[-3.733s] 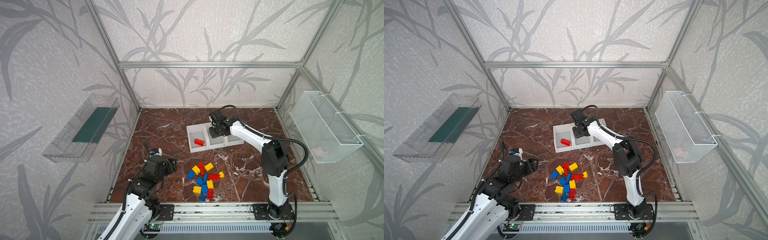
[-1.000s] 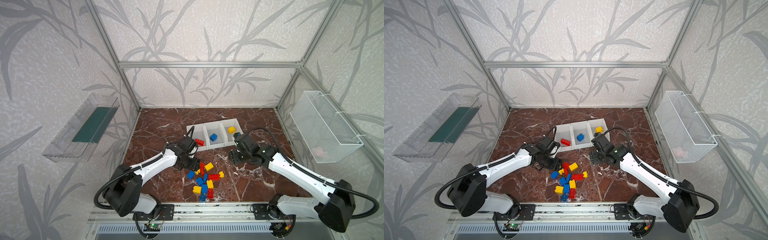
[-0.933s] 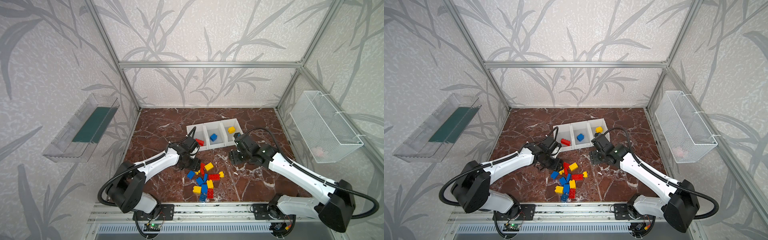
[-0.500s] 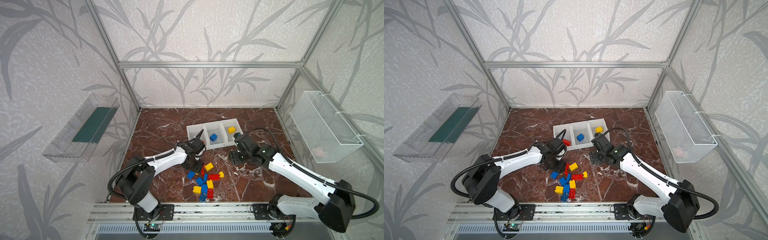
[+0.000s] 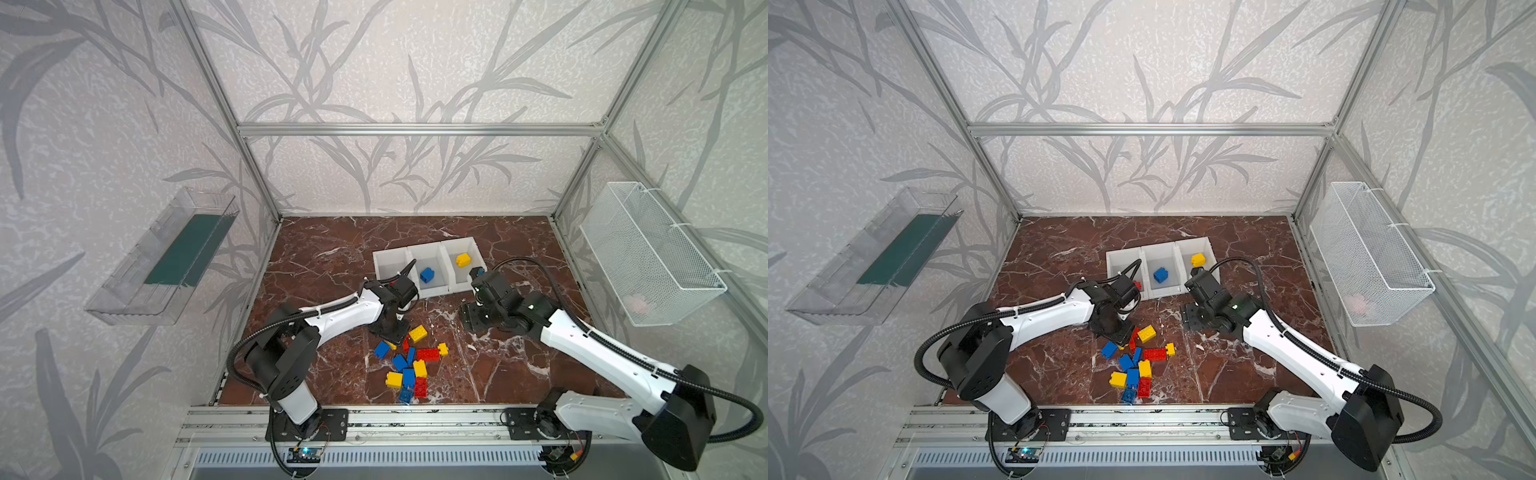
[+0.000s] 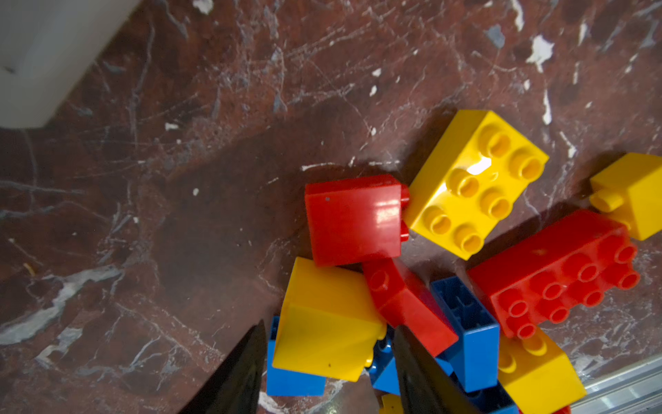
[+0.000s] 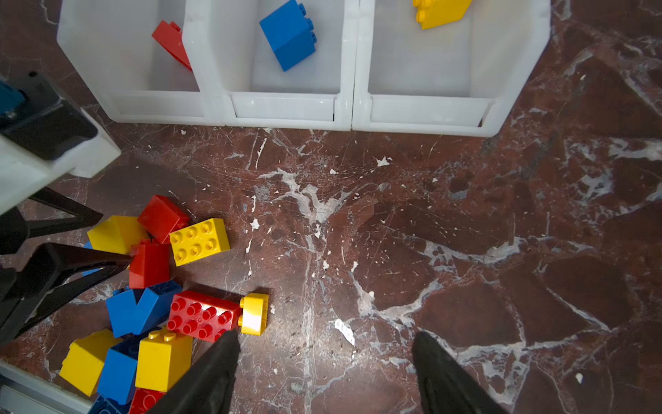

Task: Sort the legos into containers by color
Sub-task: 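Lower the left gripper onto a yellow brick in the pile and grasp it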

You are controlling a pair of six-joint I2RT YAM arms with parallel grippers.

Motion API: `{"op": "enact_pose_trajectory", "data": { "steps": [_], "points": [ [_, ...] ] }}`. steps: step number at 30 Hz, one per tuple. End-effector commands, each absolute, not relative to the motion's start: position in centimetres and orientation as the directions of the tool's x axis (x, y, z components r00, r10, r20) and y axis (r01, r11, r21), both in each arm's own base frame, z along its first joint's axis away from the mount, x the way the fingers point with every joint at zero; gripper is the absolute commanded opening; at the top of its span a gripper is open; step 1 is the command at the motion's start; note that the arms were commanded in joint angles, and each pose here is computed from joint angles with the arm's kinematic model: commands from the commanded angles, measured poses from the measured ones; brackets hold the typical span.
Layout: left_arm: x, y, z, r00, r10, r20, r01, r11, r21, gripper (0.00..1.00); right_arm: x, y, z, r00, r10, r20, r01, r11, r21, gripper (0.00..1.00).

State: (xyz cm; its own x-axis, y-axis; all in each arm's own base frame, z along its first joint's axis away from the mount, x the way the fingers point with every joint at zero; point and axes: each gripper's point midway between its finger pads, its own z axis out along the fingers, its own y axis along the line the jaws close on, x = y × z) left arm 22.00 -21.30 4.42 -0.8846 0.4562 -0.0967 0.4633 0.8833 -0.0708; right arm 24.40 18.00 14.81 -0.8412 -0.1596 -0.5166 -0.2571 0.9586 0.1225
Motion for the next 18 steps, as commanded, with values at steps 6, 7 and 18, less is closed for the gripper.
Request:
{"op": "enact_pose_trajectory", "data": {
  "steps": [6, 7, 18],
  "points": [
    [21.1, -20.6, 5.1, -0.876, 0.475, -0.079, 0.480, 0.875, -0.061, 0.60, 24.4, 17.7, 15.0, -0.833, -0.146, -0.534, -0.246, 0.962, 0.121, 0.77],
    [21.1, -20.6, 4.8, -0.874, 0.481, -0.066, 0.485, 0.873, -0.059, 0.60, 24.4, 17.8, 14.9, -0.835, -0.146, -0.531, -0.246, 0.962, 0.121, 0.77],
    [21.4, -20.9, 3.8, -0.857, 0.515, -0.029, 0.515, 0.857, -0.025, 0.56, 24.5, 17.8, 14.2, -0.841, -0.144, -0.521, -0.242, 0.962, 0.124, 0.77]
  ]
}}
